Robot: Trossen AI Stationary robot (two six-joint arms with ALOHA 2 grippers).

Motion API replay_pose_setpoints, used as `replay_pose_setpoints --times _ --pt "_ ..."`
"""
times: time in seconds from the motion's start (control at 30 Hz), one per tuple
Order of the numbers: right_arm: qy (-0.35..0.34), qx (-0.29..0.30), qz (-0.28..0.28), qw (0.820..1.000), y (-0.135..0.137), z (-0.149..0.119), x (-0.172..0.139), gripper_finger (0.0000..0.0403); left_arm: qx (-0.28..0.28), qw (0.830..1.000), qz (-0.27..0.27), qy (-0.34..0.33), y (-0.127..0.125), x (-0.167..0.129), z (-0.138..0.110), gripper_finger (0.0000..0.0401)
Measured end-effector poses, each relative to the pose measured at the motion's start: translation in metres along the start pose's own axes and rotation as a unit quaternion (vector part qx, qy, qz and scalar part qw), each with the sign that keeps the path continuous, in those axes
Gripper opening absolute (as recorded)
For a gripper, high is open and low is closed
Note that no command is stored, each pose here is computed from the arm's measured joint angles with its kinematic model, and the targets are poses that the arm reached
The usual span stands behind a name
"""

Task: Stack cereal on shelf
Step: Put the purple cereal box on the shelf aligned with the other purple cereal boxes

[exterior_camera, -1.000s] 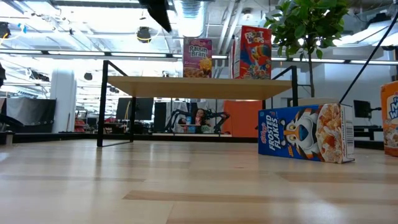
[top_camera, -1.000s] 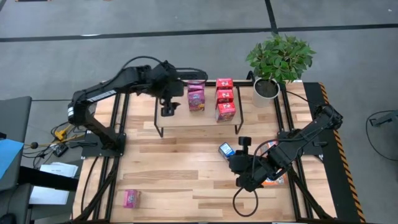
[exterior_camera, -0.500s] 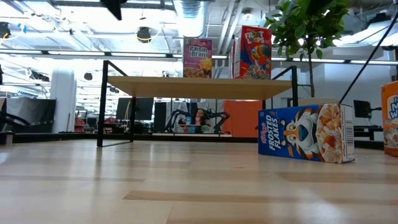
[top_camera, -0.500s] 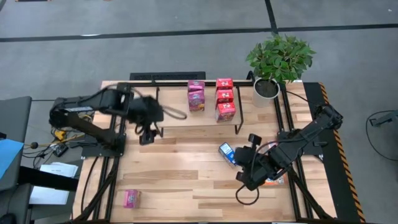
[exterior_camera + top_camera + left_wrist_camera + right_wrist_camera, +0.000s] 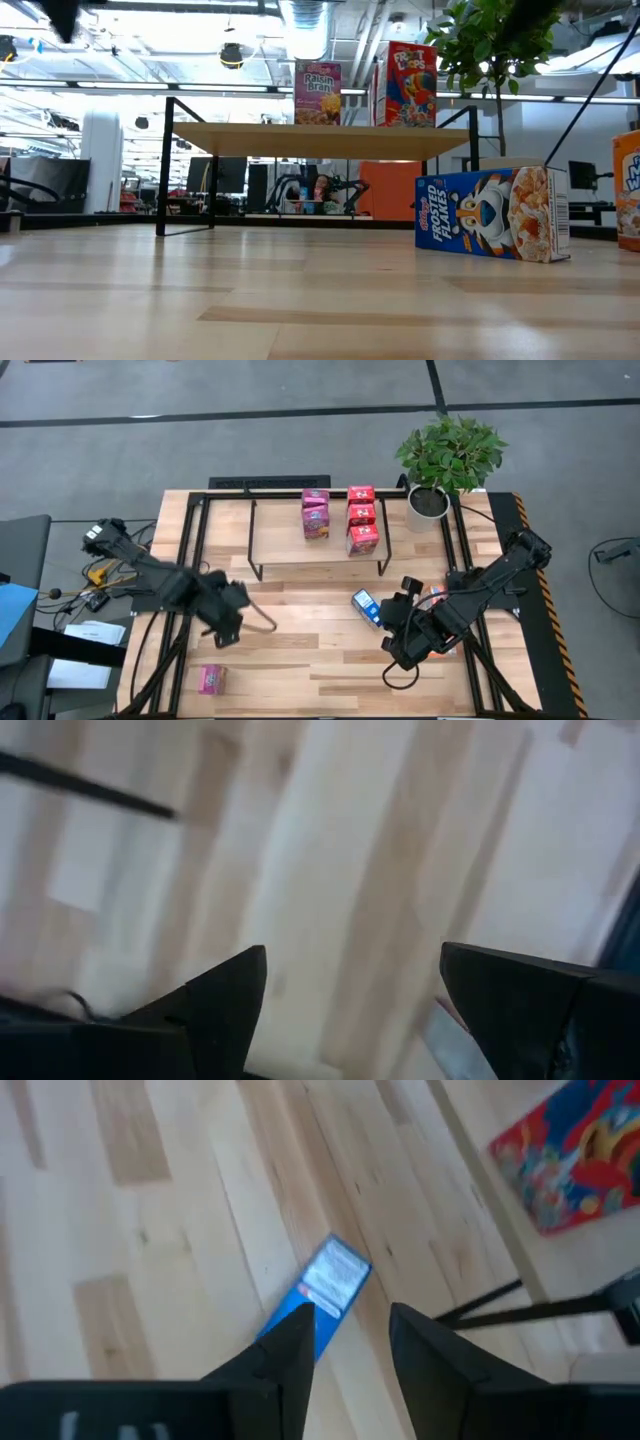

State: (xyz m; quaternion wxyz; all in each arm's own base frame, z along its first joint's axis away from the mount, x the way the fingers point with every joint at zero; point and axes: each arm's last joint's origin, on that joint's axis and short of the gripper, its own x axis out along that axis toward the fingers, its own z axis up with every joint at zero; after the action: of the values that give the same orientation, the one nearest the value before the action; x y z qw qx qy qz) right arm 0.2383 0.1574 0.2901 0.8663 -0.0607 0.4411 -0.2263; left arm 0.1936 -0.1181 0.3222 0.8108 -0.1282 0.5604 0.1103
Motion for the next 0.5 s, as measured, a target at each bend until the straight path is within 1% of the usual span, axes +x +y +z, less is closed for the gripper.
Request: replay_pose_setpoints --times 0.1,0.27,0.4,0.5 --pt "0.020 0.001 -0.008 1.000 0.000 -0.009 0.012 0.0162 -0.030 0.999 -0.005 0.020 -0.019 0.005 -0.013 0.0289" --pt "0.016 0.009 -0.004 1.000 0.003 -0.013 0.027 0.0155 -0.103 0.993 0.004 0.060 -0.042 0.015 -0.035 0.0289" --pt "0.004 -0.004 0.004 1.000 0.004 -0.008 0.030 0.0148 -0.171 0.980 0.020 0.098 -0.054 0.022 -0.048 0.0289" --pt "0.000 -0.013 0.006 1.000 0.003 -0.005 0.033 0.0143 -0.212 0.969 0.024 0.125 -0.060 0.024 -0.054 0.0289"
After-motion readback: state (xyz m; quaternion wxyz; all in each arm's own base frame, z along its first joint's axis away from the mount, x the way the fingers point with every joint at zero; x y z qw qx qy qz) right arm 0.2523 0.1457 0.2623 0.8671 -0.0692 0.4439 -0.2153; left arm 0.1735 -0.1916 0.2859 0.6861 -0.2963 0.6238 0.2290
